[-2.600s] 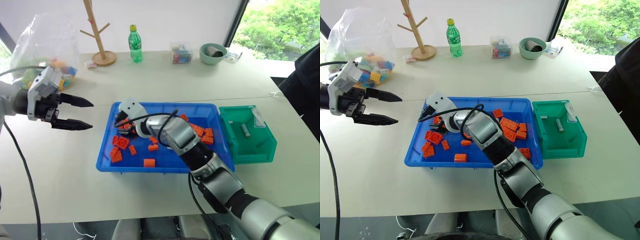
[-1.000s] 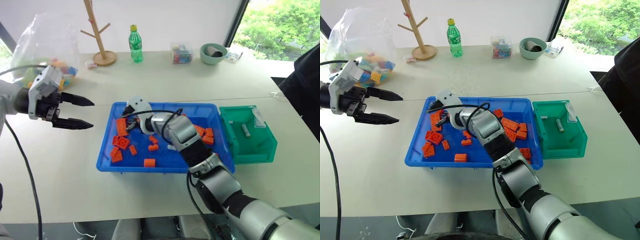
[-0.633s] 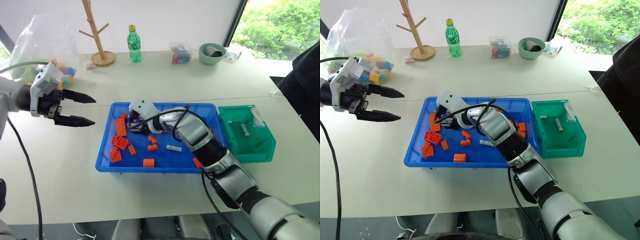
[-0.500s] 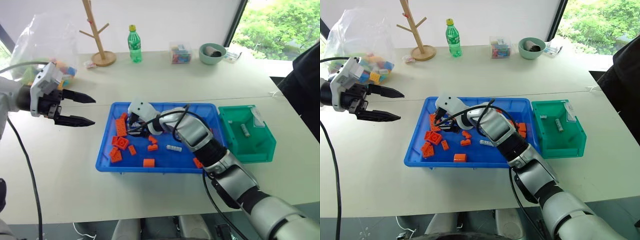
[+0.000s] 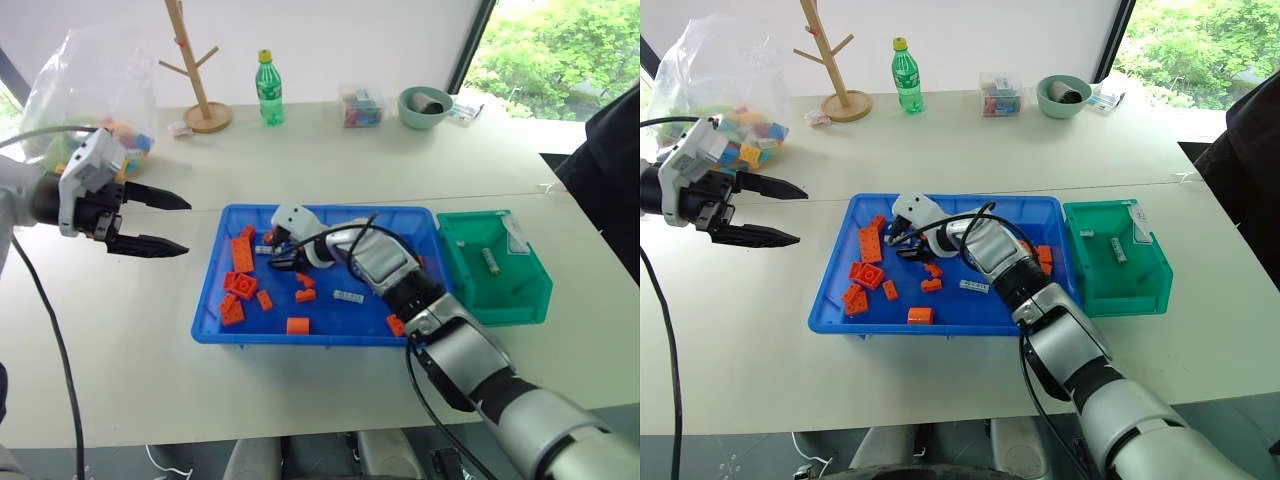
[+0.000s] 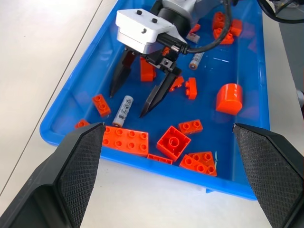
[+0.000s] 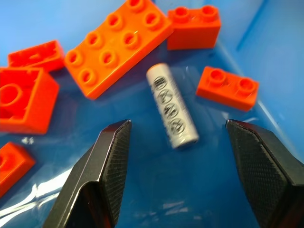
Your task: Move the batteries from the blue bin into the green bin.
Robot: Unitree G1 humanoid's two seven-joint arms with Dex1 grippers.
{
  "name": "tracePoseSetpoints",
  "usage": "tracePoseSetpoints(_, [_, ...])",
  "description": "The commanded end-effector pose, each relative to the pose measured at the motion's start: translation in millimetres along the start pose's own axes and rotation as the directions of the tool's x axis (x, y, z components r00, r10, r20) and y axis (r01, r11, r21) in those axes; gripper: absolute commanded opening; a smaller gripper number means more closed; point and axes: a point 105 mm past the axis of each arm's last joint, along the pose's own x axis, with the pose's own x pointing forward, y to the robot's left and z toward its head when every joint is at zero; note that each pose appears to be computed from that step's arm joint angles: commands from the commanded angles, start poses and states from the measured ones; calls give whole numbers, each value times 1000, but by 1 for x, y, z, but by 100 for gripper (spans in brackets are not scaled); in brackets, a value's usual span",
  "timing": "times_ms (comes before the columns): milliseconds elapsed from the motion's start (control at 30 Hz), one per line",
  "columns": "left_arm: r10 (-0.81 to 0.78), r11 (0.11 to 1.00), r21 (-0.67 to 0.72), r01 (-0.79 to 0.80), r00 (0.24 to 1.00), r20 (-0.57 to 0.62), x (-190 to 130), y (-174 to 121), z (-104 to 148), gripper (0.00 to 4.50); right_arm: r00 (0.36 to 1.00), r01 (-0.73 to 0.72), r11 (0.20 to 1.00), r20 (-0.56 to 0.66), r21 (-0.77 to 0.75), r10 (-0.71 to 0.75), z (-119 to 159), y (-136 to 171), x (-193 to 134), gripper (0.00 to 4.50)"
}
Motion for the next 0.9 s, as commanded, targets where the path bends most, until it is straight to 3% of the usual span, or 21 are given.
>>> tracePoseSetpoints(33, [25,999,41,-25,1000,13,-10,-1,12,450,999,-16,1000,40,-9,17,13,3,0,194])
tracePoseSetpoints(167, [26,999,43,-26,1000,15,-9,0,12,450,998,-35,999,58,0,35,18,9,1,5])
tracePoseSetpoints(400, [10,999,43,-11,1000,20,-6,-1,12,450,994,-48,999,98,11,47,35,15,-13,7])
tracePoseSetpoints(600, [-30,999,43,29,999,43,2,-4,16,450,986,29,1000,163,11,-31,58,0,-61,7])
tracePoseSetpoints(700, [-53,997,57,49,996,75,9,-4,23,450,970,149,987,187,63,-159,51,-23,-123,7])
tracePoseSetpoints(833, [-72,995,75,64,992,105,15,-3,29,450,935,323,940,119,109,-335,17,-42,-189,7])
tracePoseSetpoints(900, [-81,995,73,71,986,149,18,-1,36,450,887,452,879,24,154,-460,-18,-53,-235,7])
